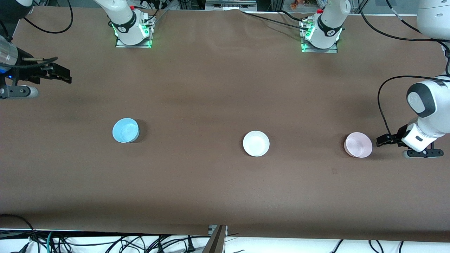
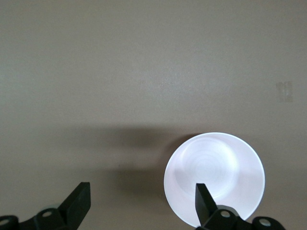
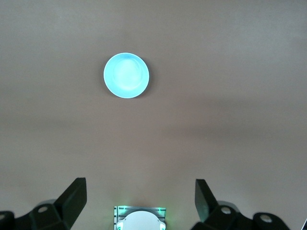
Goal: Stack pink and blue bowls on white bowl
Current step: 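Reach the left gripper to the pink bowl while the right gripper reaches the blue bowl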
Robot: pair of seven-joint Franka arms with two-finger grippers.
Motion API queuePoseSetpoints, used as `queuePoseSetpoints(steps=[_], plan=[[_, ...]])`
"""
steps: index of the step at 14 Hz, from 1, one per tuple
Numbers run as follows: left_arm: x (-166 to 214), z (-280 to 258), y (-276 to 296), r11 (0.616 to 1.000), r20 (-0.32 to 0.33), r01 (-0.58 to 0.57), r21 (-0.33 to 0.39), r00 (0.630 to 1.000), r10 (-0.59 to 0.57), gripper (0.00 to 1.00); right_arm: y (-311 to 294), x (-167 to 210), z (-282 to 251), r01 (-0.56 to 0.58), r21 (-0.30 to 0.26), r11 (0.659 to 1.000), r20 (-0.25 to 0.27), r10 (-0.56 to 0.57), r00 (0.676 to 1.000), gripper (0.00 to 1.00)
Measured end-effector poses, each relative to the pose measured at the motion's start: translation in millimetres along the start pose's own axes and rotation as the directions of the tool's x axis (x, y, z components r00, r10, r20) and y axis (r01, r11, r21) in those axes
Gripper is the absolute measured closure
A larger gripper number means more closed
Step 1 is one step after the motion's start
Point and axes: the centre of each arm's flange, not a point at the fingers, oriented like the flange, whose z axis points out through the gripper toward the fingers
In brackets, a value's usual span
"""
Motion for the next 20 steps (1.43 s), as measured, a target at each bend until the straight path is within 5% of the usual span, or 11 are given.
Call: queuePoseSetpoints(steps=[11,20], plan=[[-31.6,54.6,12.8,1.0,0.008,-0.009,0.003,1.0,0.009,0.1,6.3,66.0,78.8,-0.01,-0.001,1.0,0.044,0.01,0.999,0.0],[-34.8,61.4,22.3,1.0,0.022,-0.022,-0.006,1.0,0.022,0.48,13.9,132.0,196.6,-0.02,-0.001,1.0,0.093,0.02,0.995,0.0]])
